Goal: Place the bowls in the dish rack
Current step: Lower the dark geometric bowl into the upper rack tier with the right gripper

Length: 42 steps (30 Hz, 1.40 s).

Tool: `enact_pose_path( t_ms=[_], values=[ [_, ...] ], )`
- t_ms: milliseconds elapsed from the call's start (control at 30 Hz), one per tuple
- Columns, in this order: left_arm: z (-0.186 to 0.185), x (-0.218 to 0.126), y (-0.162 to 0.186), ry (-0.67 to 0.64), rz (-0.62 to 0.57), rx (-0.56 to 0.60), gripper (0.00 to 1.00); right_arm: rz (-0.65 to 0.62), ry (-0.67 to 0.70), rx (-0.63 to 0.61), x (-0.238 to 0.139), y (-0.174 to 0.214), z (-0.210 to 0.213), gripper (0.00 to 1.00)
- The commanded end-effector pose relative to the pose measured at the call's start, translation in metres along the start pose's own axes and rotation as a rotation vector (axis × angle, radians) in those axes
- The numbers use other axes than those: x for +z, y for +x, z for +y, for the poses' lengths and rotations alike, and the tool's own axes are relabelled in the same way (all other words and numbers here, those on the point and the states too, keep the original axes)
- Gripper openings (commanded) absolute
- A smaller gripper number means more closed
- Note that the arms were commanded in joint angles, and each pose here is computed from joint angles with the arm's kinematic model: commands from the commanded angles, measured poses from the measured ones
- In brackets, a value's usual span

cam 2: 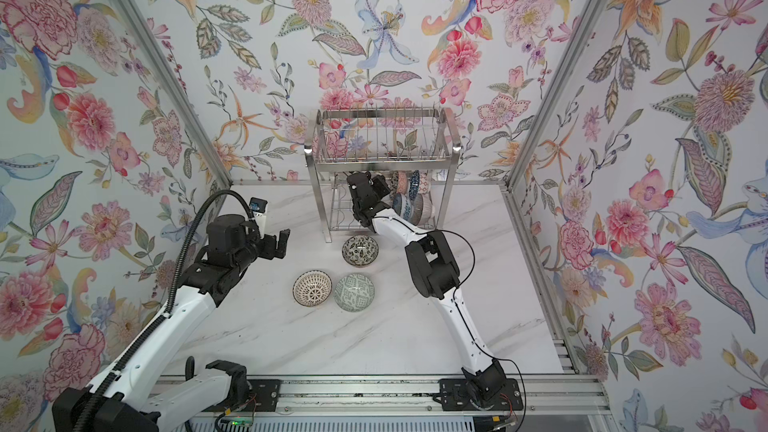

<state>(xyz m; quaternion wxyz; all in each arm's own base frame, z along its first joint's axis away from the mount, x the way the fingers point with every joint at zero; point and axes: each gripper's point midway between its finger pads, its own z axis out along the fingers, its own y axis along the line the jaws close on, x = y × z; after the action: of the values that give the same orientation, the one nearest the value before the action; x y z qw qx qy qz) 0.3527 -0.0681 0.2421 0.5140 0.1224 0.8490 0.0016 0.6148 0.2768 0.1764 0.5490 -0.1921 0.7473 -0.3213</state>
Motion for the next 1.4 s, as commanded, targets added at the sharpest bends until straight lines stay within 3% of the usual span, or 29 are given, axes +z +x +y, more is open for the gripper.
enact_pose_path(
  t_ms=[0,800,1133,1367],
  values=[
    [0.003,-0.002,-0.002,-0.002,-0.016,-0.005,0.99,-0.048,0.135,0.035,0.008,-0.022,-0.028,0.00],
    [0.004,-0.003,-0.002,0.008,-0.021,-0.015,0.99,-0.013,0.192,0.075,0.045,0.000,-0.009,0.00],
    [0.005,-0.003,-0.003,0.009,-0.024,-0.019,0.99,0.033,0.098,0.027,0.052,0.022,0.022,0.00],
    [0.005,-0.002,-0.002,0.011,-0.020,-0.020,0.99,0.042,0.035,0.023,0.045,0.021,0.034,0.19]
  ],
)
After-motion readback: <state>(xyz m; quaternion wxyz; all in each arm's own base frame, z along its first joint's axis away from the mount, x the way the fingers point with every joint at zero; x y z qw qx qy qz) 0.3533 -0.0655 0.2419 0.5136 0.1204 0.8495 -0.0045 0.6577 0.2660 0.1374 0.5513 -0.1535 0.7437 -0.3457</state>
